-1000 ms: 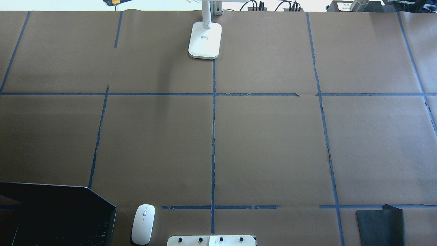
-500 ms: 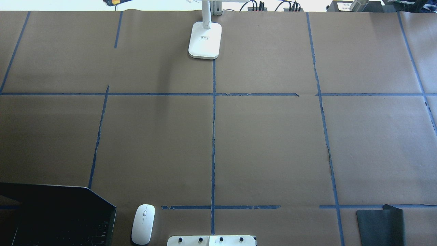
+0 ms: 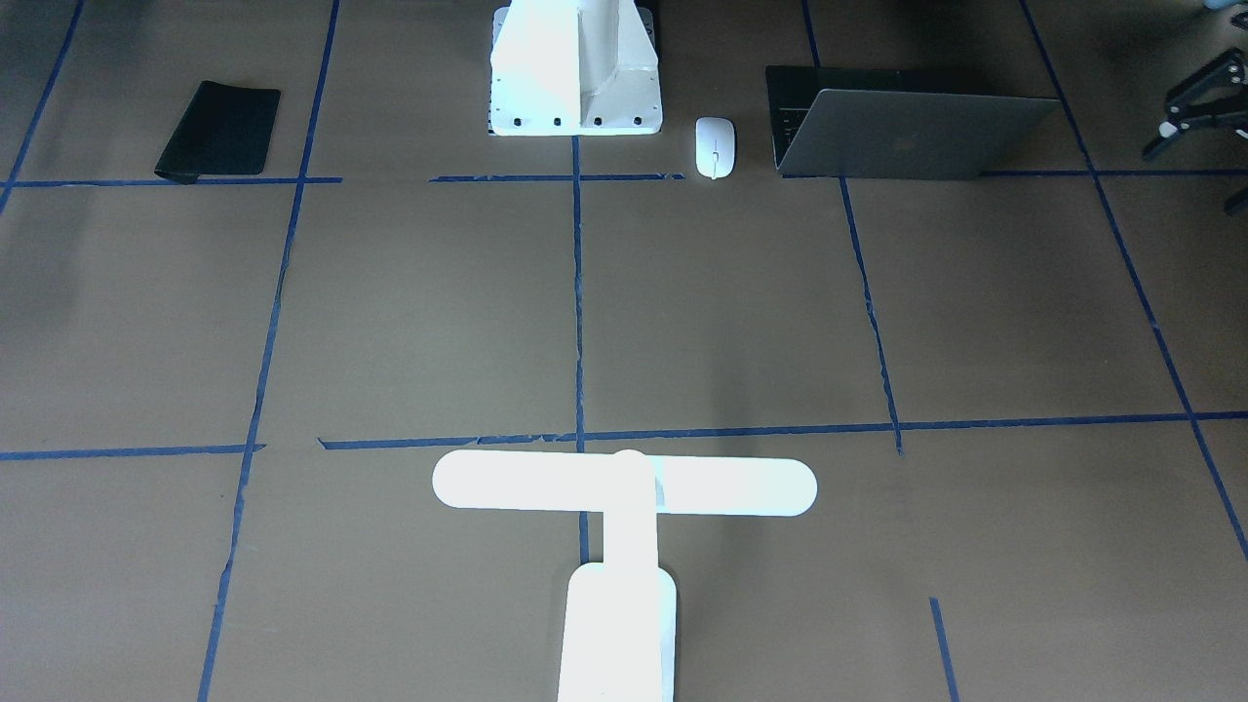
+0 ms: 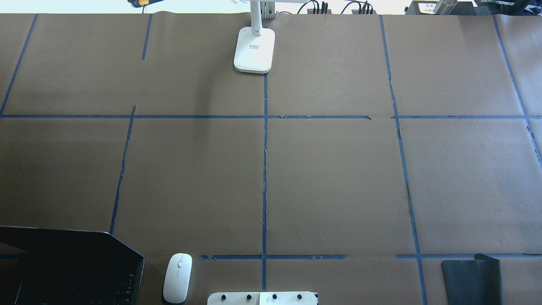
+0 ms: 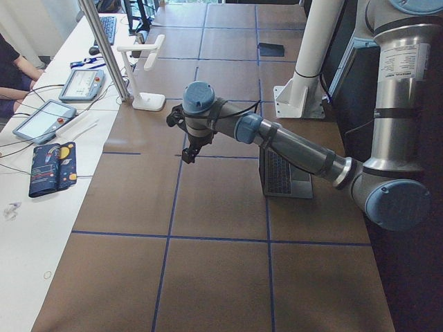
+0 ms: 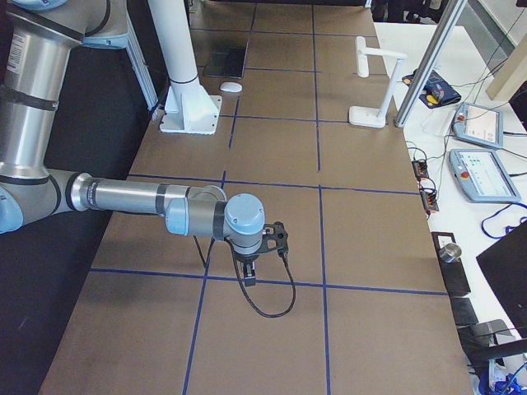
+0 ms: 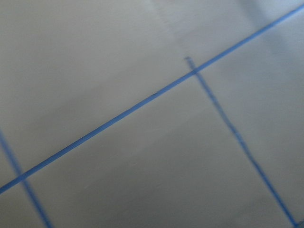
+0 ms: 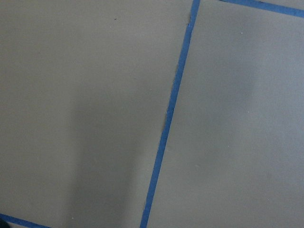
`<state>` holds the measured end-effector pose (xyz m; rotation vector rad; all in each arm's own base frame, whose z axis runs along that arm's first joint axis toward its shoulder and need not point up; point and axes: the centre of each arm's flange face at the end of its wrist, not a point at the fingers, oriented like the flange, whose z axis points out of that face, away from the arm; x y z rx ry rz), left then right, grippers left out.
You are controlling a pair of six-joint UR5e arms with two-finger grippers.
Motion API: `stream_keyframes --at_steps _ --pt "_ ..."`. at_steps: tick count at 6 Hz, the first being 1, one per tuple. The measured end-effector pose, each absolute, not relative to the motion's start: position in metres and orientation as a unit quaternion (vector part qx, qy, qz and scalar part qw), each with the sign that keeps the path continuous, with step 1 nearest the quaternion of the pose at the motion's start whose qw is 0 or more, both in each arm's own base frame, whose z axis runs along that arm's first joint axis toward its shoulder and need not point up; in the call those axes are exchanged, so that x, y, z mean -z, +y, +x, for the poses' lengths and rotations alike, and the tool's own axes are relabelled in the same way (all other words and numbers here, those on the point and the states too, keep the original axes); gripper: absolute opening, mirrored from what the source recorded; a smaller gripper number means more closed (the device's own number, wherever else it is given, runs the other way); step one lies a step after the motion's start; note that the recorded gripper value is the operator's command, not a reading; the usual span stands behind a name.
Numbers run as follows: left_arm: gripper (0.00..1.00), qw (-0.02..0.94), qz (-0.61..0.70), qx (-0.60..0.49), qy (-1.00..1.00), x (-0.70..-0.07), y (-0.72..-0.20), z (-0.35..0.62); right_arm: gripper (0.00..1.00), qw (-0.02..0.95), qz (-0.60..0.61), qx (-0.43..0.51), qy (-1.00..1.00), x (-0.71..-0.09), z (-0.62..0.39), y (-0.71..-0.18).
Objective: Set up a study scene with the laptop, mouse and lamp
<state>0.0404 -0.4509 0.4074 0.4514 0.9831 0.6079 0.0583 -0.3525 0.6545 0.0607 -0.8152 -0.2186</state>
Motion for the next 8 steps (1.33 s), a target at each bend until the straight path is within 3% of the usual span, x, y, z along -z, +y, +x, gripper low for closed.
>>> stream_keyframes --at_steps 3,5,8 --pt "1.00 0.724 0.276 -0.425 0.468 -0.365 -0.393 0.127 1.00 0.912 0.029 0.105 -0.396 -0.655 0.058 -0.353" --pt "1.00 0.685 0.301 -0.492 0.445 -0.387 -0.340 0.170 1.00 0.912 0.028 0.106 -0.395 -0.656 0.058 -0.352" --pt "0.99 0.650 0.300 -0.537 0.447 -0.386 -0.300 0.191 1.00 0.912 0.028 0.106 -0.395 -0.656 0.058 -0.352"
